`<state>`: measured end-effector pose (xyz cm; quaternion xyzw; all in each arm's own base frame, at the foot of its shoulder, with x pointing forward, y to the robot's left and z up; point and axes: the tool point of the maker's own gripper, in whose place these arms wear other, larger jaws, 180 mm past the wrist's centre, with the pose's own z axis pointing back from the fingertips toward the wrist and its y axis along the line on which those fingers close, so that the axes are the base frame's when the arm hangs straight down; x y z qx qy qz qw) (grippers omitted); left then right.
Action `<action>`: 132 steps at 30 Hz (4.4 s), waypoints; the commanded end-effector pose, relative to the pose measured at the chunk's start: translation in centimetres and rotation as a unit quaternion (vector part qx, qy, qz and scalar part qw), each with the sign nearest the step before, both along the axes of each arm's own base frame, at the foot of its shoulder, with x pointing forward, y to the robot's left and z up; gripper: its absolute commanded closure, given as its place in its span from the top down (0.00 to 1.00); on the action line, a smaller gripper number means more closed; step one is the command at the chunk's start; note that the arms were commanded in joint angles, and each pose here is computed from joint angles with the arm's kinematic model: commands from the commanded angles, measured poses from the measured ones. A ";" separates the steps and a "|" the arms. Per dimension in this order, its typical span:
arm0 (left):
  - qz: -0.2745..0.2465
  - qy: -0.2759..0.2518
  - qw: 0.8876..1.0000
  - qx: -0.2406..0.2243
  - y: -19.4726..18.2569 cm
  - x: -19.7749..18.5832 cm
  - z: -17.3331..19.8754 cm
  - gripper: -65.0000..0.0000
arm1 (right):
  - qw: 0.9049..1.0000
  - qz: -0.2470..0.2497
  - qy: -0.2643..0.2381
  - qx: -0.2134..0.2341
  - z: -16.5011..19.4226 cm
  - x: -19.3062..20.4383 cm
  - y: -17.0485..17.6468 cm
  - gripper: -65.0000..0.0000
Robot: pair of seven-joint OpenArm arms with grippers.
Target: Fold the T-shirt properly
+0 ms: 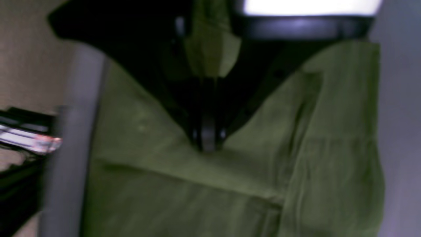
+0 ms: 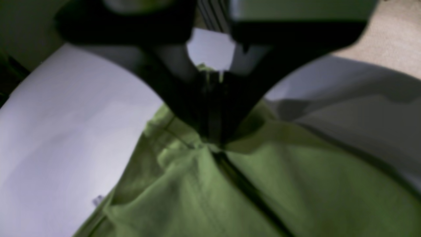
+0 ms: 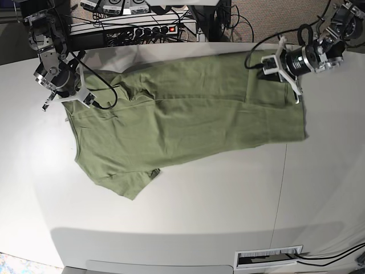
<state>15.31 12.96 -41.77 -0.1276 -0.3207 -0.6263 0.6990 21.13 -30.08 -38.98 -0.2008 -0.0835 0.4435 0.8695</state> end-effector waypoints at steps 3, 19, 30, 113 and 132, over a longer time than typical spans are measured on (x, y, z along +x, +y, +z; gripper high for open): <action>-0.058 0.083 0.983 0.154 5.2 -5.3 -4.0 0.00 | 1.000 0.000 -0.009 -0.014 1.0 0.4 -0.8 0.00; -0.058 0.054 0.980 0.180 6.3 -4.8 -4.1 0.00 | 0.999 0.012 0.032 -0.028 0.3 -3.1 -0.8 0.00; -0.052 0.031 0.980 0.189 6.6 -3.9 -4.1 0.00 | 0.999 0.039 0.024 -0.018 1.0 -3.6 0.8 0.00; 0.343 -0.025 0.936 -0.070 16.4 18.9 5.2 0.31 | 0.985 -0.011 -0.145 0.089 6.3 3.9 1.8 0.05; 0.366 0.032 0.924 -0.107 13.6 17.9 2.7 0.31 | 0.986 -0.013 -0.144 0.086 6.4 3.9 1.6 0.05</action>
